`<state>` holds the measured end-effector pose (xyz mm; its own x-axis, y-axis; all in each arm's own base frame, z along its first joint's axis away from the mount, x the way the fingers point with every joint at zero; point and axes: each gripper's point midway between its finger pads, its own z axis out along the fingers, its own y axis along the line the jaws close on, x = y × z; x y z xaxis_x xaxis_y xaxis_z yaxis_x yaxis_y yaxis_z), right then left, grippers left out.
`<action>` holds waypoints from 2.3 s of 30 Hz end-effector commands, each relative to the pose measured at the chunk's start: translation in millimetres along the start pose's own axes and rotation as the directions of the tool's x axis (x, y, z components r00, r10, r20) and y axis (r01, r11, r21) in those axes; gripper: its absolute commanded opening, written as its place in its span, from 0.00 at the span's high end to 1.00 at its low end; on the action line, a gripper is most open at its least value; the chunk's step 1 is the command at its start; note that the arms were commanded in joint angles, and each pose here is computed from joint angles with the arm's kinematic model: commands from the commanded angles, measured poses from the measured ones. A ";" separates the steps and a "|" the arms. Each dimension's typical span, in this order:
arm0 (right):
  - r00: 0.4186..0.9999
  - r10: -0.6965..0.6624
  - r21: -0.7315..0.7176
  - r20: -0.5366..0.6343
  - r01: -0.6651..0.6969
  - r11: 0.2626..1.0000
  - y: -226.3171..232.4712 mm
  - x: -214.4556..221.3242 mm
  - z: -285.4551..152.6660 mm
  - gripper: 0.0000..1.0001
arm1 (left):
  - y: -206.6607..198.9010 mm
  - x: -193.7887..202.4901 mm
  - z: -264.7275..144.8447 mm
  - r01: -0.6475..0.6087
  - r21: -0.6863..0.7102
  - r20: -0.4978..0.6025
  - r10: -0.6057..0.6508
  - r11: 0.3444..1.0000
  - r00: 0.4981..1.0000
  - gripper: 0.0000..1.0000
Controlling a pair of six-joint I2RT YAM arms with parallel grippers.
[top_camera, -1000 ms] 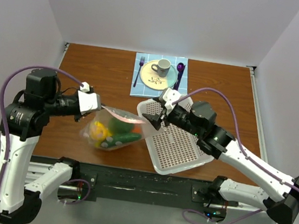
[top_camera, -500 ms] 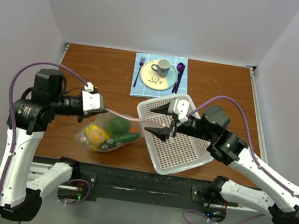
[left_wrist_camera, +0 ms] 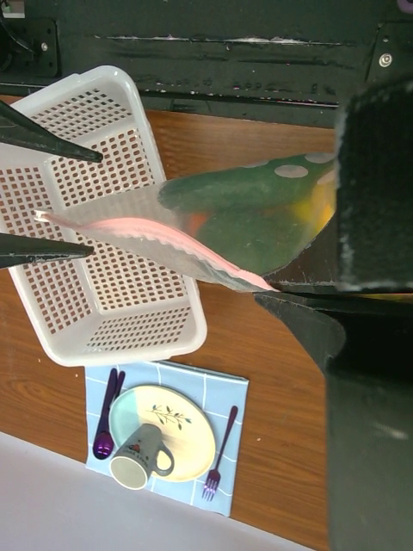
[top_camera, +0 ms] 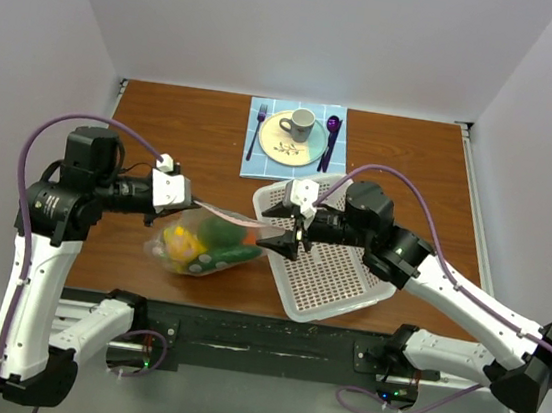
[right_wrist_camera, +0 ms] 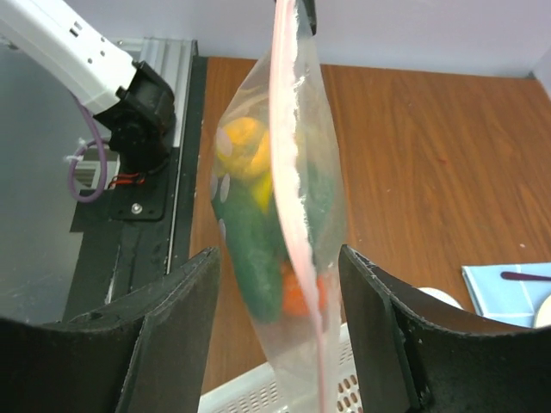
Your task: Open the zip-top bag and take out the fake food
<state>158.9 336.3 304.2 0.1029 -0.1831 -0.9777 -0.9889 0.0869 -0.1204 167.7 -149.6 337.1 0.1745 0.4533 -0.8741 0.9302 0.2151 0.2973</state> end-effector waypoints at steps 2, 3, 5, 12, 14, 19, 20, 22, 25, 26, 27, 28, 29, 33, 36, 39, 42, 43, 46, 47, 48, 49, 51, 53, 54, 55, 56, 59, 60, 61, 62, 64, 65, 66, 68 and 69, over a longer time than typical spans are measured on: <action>1.000 -0.030 -0.010 0.001 0.030 1.000 0.1 -8.2 -2.1 0.42 | -3.3 -6.5 2.6 -0.042 0.030 0.041 0.041 0.999 0.998 1.00; 1.000 -0.030 -0.002 -0.007 0.030 1.000 -1.6 -5.5 -1.3 0.44 | -3.6 -7.6 2.5 -0.044 0.032 0.045 0.042 0.999 0.998 1.00; 0.999 -0.028 -0.005 -0.025 0.028 1.000 -1.9 4.6 1.7 0.48 | -4.6 -9.6 2.3 -0.045 0.036 0.053 0.043 0.998 0.998 1.00; 0.994 -0.021 0.047 -0.103 0.026 0.999 -19.4 42.0 19.0 0.67 | -10.3 -13.3 -0.4 -0.046 0.054 0.059 0.043 0.997 0.997 1.00; 0.994 -0.026 0.047 -0.107 0.031 0.998 -21.8 43.8 22.4 0.78 | -11.0 -11.9 0.1 -0.037 0.061 0.054 0.033 0.997 0.998 1.00; 0.996 -0.044 0.033 -0.082 0.047 0.998 -22.4 26.9 23.6 0.97 | -11.5 -5.6 1.5 -0.018 0.063 0.036 0.016 0.998 0.999 0.61; 0.996 -0.044 0.022 -0.076 0.046 0.999 -20.6 24.4 24.3 0.98 | -8.9 -6.5 1.9 -0.018 0.053 0.039 0.016 0.998 0.999 0.33; 0.997 -0.050 0.021 -0.054 0.051 0.999 -21.8 12.2 23.8 0.98 | -0.4 -17.4 0.1 0.029 0.016 0.059 -0.030 0.999 0.998 0.00; 0.998 -0.050 0.006 -0.045 0.051 0.999 -22.3 0.7 25.6 0.98 | 0.5 -44.3 -5.3 0.041 0.036 0.123 -0.045 0.999 0.991 0.00; 0.997 -0.048 -0.001 -0.052 0.048 0.999 -22.1 0.1 26.1 0.98 | -0.3 -52.0 -6.8 0.039 0.046 0.146 -0.045 0.998 0.988 0.00; 0.998 -0.050 -0.008 -0.049 0.050 0.999 -21.9 -3.4 26.8 0.98 | -0.7 -58.6 -7.3 0.042 0.058 0.167 -0.051 0.997 0.985 0.00; 0.998 -0.054 -0.010 -0.044 0.053 0.999 -24.9 -9.7 29.4 0.98 | -1.1 -70.8 -9.1 0.018 0.070 0.211 -0.033 0.997 0.977 0.00; 0.998 -0.049 -0.019 -0.051 0.048 0.999 -24.1 -10.8 30.3 0.98 | -1.8 -75.9 -9.3 0.046 0.084 0.227 -0.064 0.995 0.972 0.00; 0.997 -0.049 -0.042 -0.057 0.047 0.998 -23.5 -22.2 39.4 0.98 | -0.4 -93.5 -10.2 0.051 0.129 0.281 -0.086 0.990 0.956 0.00; 0.996 -0.053 -0.039 -0.077 0.050 0.998 -28.5 -23.9 49.1 0.98 | -2.1 -91.6 -10.2 0.060 0.126 0.270 -0.092 0.990 0.958 0.00; 0.993 -0.048 -0.009 -0.108 0.048 0.999 -40.7 -22.4 62.4 0.99 | -3.1 -79.2 -8.9 0.101 0.095 0.231 -0.121 0.990 0.965 0.00; 0.990 -0.026 0.001 -0.138 0.026 1.000 -49.4 -19.8 79.6 0.99 | 0.1 -58.9 -5.5 0.124 0.031 0.184 -0.128 0.992 0.975 0.00; 0.990 -0.032 0.028 -0.140 0.037 0.999 -55.4 -27.2 82.9 0.99 | 4.3 -49.2 -1.3 0.133 0.009 0.170 -0.133 0.991 0.977 0.00; 0.981 -0.038 0.067 -0.190 0.051 0.996 -63.9 -25.0 101.6 1.00 | 13.6 -40.2 -0.3 0.159 -0.049 0.143 -0.151 0.986 0.978 0.00; 0.978 -0.033 0.091 -0.208 0.053 0.994 -69.5 -23.8 105.4 1.00 | 18.4 -37.4 1.6 0.182 -0.058 0.133 -0.173 0.982 0.976 0.00; 0.978 -0.029 0.097 -0.208 0.050 0.994 -74.5 -28.5 111.9 1.00 | 23.6 -32.4 1.6 0.182 -0.085 0.109 -0.173 0.980 0.979 0.00; 0.974 -0.019 0.097 -0.224 0.042 0.994 -74.9 -25.8 114.0 1.00 | 25.9 -25.2 2.0 0.184 -0.100 0.081 -0.176 0.978 0.981 0.00; 0.976 -0.021 0.100 -0.219 0.044 0.994 -76.2 -32.6 118.0 1.00 | 36.1 -6.4 3.6 0.167 -0.155 0.017 -0.166 0.974 0.986 0.03; 0.974 -0.027 0.095 -0.226 0.050 0.994 -74.9 -33.2 117.6 1.00 | 38.5 13.9 6.5 0.146 -0.181 -0.035 -0.155 0.973 0.987 0.10; 0.973 -0.036 0.095 -0.226 0.059 0.994 -74.4 -34.3 116.0 1.00 | 42.2 29.2 8.1 0.139 -0.209 -0.075 -0.157 0.968 0.985 0.12; 0.974 -0.040 0.101 -0.225 0.065 0.993 -75.2 -35.5 114.5 1.00 | 45.0 35.7 7.5 0.111 -0.227 -0.097 -0.136 0.968 0.986 0.17; 0.974 -0.044 0.105 -0.224 0.070 0.992 -75.1 -36.8 111.6 1.00 | 46.3 39.2 5.6 0.097 -0.248 -0.107 -0.127 0.964 0.986 0.19; 0.973 -0.057 0.114 -0.224 0.085 0.990 -73.5 -39.2 100.9 1.00 | 52.8 52.4 2.4 0.055 -0.302 -0.148 -0.104 0.952 0.984 0.21; 0.971 -0.061 0.103 -0.229 0.087 0.991 -70.3 -35.8 99.3 1.00 | 54.0 53.7 3.1 0.046 -0.308 -0.147 -0.095 0.950 0.985 0.22; 0.975 -0.066 0.098 -0.213 0.089 0.991 -67.1 -42.1 94.5 1.00 | 53.5 52.4 3.1 0.037 -0.306 -0.141 -0.084 0.951 0.986 0.25; 0.977 -0.063 0.085 -0.206 0.082 0.993 -63.5 -43.4 93.3 1.00 | 53.6 50.2 4.3 0.034 -0.301 -0.130 -0.076 0.953 0.989 0.28; 0.981 -0.050 0.047 -0.187 0.060 0.997 -54.5 -44.2 93.9 0.98 | 53.2 40.5 9.1 0.042 -0.274 -0.086 -0.068 0.961 0.994 0.40; 0.982 -0.045 0.041 -0.183 0.053 0.998 -52.5 -44.2 94.5 0.97 | 53.9 39.7 13.3 0.058 -0.254 -0.075 -0.079 0.966 0.994 0.47; 0.983 -0.028 0.039 -0.183 0.036 0.999 -50.8 -42.0 95.2 0.94 | 54.2 30.3 15.7 0.060 -0.231 -0.042 -0.072 0.971 0.997 0.54; 0.988 -0.027 0.045 -0.155 0.034 0.998 -50.3 -47.3 95.6 0.86 | 55.2 26.8 23.1 0.100 -0.190 -0.016 -0.105 0.977 0.994 0.76; 0.991 -0.017 0.054 -0.136 0.024 0.998 -50.7 -47.7 97.2 0.77 | 52.5 18.9 25.7 0.104 -0.155 0.015 -0.103 0.982 0.995 0.81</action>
<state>226.1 429.8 303.5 0.0717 -0.4483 -0.8910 -0.9771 0.1478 -0.1530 221.6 -131.2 300.2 0.0002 0.4951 -0.8688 0.8487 0.4594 0.2620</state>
